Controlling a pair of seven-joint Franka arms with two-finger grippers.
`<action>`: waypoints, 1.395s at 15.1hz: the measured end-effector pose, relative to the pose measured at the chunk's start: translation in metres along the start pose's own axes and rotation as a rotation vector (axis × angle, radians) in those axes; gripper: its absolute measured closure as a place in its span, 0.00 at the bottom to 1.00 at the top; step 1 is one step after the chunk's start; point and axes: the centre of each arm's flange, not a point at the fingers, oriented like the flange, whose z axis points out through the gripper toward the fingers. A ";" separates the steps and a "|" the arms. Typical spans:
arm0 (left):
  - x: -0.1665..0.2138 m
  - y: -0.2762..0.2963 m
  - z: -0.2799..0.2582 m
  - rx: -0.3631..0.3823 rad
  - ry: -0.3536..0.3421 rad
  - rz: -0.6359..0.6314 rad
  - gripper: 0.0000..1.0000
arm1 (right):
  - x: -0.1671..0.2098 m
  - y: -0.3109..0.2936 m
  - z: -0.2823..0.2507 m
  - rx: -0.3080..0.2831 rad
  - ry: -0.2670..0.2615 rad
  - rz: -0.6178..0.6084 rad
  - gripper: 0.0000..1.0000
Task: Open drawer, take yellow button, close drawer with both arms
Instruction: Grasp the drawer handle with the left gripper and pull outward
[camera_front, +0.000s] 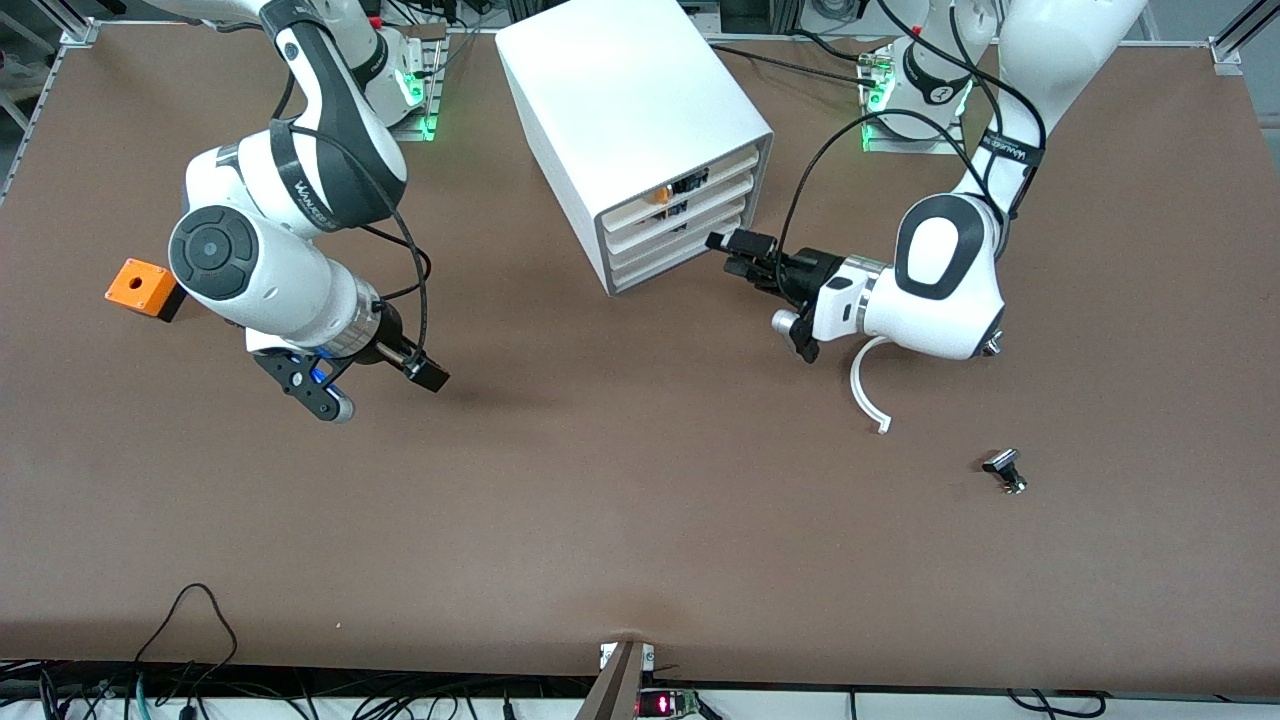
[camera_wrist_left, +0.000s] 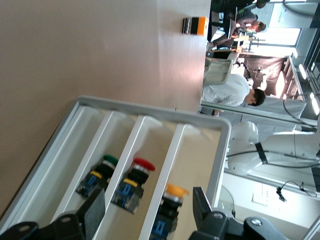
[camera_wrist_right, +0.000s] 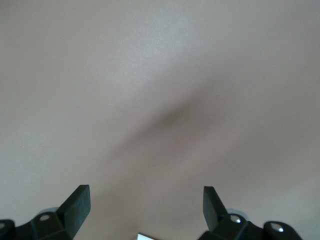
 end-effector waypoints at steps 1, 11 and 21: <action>-0.008 -0.003 0.008 -0.022 -0.004 0.006 0.30 | -0.001 -0.003 0.000 0.005 -0.004 0.018 0.00; -0.067 -0.027 0.054 -0.095 -0.036 0.105 0.31 | -0.026 -0.045 -0.009 0.087 -0.073 0.173 0.00; -0.088 -0.039 0.060 -0.168 -0.086 0.108 0.34 | -0.036 -0.056 -0.019 0.111 -0.120 0.206 0.00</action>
